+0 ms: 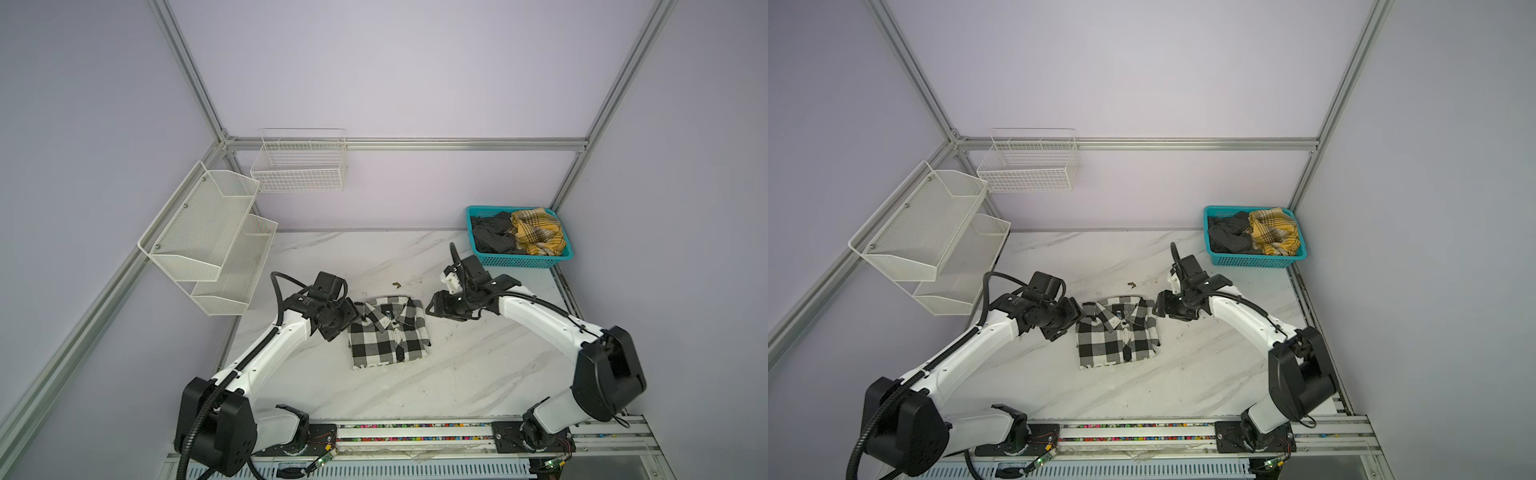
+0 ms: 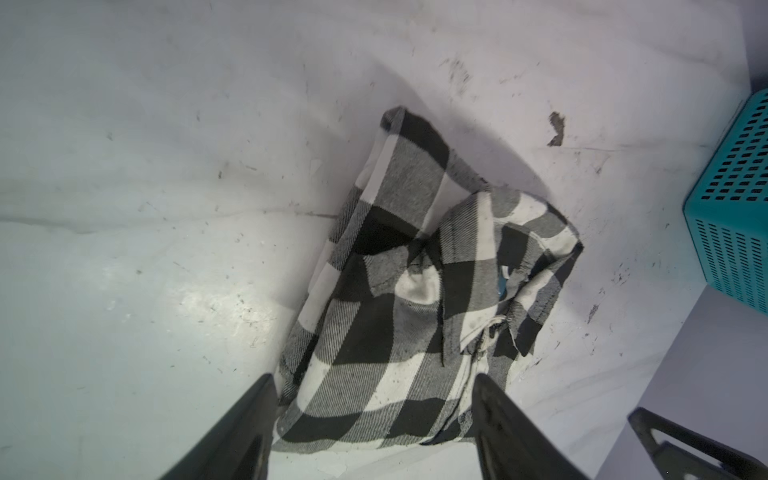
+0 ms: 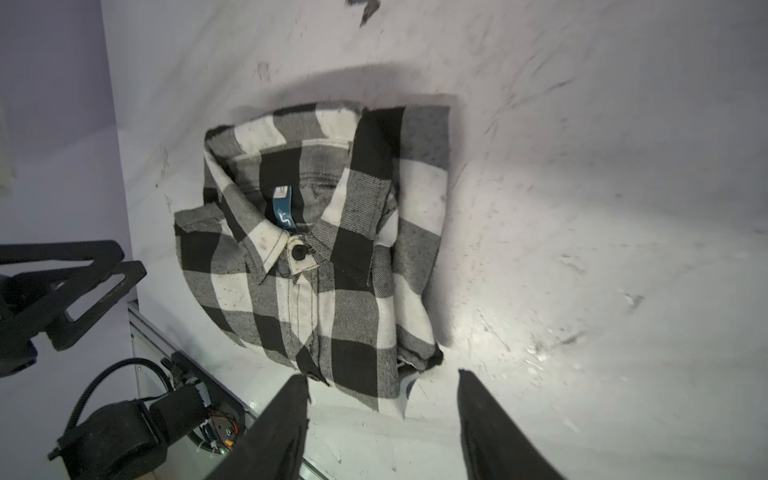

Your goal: Fold and stack the long sleeve shirts

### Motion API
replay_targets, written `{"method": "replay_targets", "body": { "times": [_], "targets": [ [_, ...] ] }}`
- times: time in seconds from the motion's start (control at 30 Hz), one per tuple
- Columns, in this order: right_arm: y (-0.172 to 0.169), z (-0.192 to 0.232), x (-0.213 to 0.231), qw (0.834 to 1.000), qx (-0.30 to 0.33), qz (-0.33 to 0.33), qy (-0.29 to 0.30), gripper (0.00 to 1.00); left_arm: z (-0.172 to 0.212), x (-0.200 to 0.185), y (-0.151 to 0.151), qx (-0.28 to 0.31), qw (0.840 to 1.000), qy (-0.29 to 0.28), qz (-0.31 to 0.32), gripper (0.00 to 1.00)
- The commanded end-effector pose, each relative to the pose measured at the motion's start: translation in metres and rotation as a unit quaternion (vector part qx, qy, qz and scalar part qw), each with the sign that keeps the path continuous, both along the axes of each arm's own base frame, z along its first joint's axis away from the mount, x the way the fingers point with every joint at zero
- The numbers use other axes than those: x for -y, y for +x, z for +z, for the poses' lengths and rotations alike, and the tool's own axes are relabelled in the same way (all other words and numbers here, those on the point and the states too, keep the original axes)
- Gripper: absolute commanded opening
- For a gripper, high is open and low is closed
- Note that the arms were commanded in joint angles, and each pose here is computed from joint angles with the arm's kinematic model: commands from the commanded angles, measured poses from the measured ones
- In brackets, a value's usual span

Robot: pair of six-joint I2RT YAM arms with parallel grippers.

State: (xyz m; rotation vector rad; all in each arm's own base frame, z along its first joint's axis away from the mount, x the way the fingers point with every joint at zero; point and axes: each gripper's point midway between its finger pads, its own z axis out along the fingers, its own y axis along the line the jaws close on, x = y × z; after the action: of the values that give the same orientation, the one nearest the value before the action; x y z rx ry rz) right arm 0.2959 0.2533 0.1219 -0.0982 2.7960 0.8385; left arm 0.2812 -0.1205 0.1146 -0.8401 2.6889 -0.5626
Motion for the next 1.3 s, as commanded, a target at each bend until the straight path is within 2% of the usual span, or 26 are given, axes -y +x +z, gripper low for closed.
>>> {"method": "replay_targets", "body": {
  "times": [0.0, 0.17, 0.3, 0.47, 0.57, 0.77, 1.07, 1.23, 1.27],
  "targets": [
    [0.02, -0.014, -0.016, 1.0, 0.01, -0.009, 0.027, 0.63, 0.001, 0.036, 0.021, 0.048, 0.991, -0.087, -0.085, 0.74],
    [0.022, -0.043, -0.035, 0.999, -0.014, -0.007, 0.035, 0.65, -0.022, 0.027, 0.038, 0.031, 0.993, -0.074, -0.091, 0.47],
    [0.023, -0.051, -0.049, 1.0, -0.009, 0.002, 0.021, 0.61, -0.023, 0.018, 0.045, 0.039, 0.993, -0.063, -0.095, 0.45],
    [0.041, -0.054, -0.048, 1.0, 0.009, -0.018, -0.014, 0.56, -0.03, 0.005, 0.041, 0.03, 0.994, -0.036, -0.101, 0.46],
    [0.048, -0.06, -0.041, 0.998, 0.012, -0.03, -0.049, 0.52, -0.037, 0.003, 0.039, 0.023, 0.994, -0.037, -0.102, 0.41],
    [0.046, -0.05, -0.024, 0.989, 0.04, -0.039, -0.135, 0.53, -0.051, 0.006, 0.046, 0.019, 0.993, -0.043, -0.106, 0.3],
    [0.015, -0.069, -0.039, 0.997, -0.011, -0.02, -0.075, 0.54, -0.068, 0.007, 0.055, 0.007, 0.993, -0.035, -0.117, 0.15],
    [-0.001, -0.072, -0.055, 0.999, -0.03, -0.004, -0.025, 0.49, -0.085, 0.009, 0.055, -0.011, 0.992, -0.041, -0.117, 0.0],
    [-0.002, -0.07, -0.058, 0.999, -0.03, -0.003, -0.015, 0.49, -0.089, 0.01, 0.055, -0.013, 0.992, -0.045, -0.117, 0.0]
  ]
}}
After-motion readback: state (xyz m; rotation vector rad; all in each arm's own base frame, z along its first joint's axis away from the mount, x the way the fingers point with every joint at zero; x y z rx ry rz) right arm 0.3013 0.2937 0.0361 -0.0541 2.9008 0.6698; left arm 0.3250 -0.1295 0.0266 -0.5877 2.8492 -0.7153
